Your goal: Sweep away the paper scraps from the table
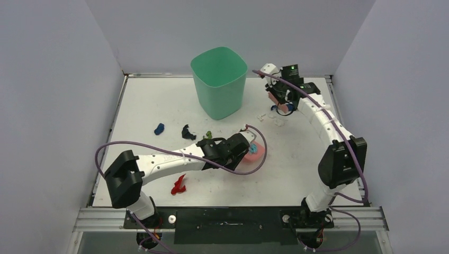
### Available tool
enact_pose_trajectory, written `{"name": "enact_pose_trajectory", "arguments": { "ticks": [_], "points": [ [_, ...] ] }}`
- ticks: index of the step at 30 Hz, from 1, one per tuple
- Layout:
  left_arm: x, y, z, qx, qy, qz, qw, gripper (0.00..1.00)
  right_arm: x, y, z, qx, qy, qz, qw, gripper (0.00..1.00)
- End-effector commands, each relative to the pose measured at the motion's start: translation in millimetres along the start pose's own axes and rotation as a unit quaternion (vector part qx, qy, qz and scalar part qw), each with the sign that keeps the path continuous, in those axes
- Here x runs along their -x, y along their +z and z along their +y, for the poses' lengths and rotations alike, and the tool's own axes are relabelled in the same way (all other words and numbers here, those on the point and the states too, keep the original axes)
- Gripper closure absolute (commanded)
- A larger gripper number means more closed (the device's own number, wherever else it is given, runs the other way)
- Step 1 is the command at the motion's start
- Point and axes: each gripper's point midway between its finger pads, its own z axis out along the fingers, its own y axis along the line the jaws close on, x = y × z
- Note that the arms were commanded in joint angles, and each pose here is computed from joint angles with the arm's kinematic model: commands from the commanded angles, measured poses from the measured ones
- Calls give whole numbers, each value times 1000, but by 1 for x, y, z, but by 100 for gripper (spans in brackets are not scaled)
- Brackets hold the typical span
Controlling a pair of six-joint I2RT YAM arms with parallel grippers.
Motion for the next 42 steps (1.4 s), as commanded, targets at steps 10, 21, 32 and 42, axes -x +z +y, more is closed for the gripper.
{"name": "enact_pose_trajectory", "arguments": {
  "ticks": [10, 21, 32, 42],
  "points": [
    [-20, 6, 19, -18, -21, 21, 999, 100, 39, 43, 102, 19, -185, -2, 983, 95],
    [-29, 32, 10, -27, -18, 36, 999, 100, 29, -35, 178, 205, -123, -32, 971, 95],
    [-19, 40, 12, -21, -15, 6, 1000, 100, 42, -111, 133, 297, -44, -82, 950, 95],
    [-11, 31, 4, -38, -11, -3, 999, 100, 18, -32, -19, -96, -92, 26, 991, 95]
  ]
}}
